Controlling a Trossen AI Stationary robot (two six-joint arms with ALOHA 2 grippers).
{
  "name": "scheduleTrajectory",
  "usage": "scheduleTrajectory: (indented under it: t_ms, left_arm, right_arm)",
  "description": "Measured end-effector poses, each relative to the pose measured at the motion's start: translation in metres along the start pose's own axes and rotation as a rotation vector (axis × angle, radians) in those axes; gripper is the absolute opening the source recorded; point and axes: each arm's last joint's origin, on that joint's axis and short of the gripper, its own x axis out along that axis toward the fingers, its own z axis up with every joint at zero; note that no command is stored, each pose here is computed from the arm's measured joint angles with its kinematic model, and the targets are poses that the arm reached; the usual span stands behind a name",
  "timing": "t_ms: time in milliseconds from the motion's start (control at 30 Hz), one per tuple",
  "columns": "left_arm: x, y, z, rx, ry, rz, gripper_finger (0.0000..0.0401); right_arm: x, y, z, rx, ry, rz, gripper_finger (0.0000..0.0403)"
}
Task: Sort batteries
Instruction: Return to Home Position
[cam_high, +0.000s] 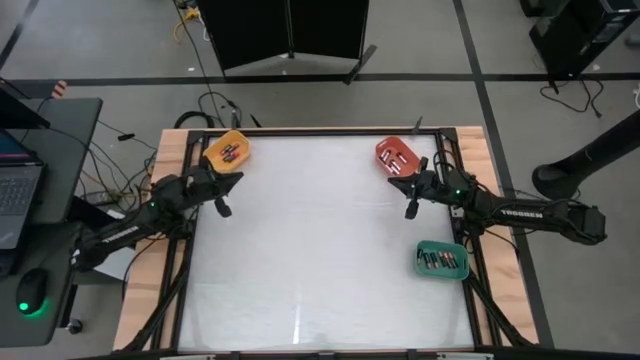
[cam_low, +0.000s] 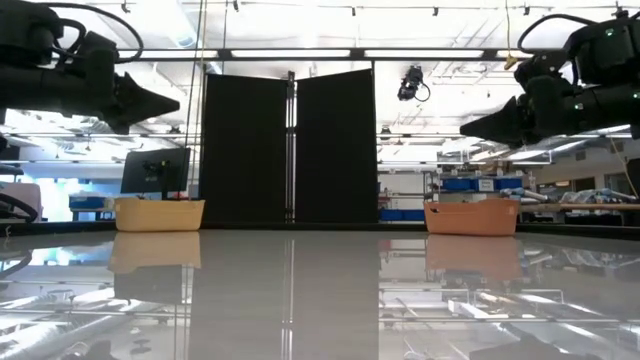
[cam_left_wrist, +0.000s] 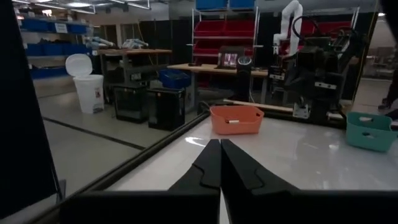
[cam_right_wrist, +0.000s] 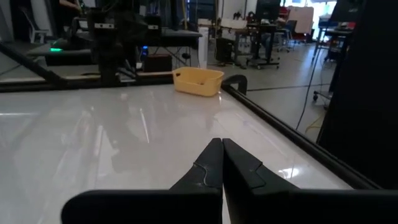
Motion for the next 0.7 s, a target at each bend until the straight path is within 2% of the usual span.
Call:
scheduleTrajectory:
  t_ms: [233, 433, 700]
  left_arm:
    - [-0.003, -0.002, 0.01, 0.032, 0.028, -0.055, 0.0008]
    - [-0.005, -0.002, 0.01, 0.045, 0.085, -0.054, 0.0008]
    - [-0.003, 0.001, 0.006, 0.051, 0.052, 0.031, 0.0008]
  right_arm:
    - [-0.006, 0.003, 0.005, 0.009, -0.039, 0.017, 0.0009]
    - [-0.018, 0.005, 0.004, -0.006, -0.017, -0.06, 0.0009]
    - [-0.035, 0.004, 0.005, -0.011, -0.06, -0.158, 0.0009]
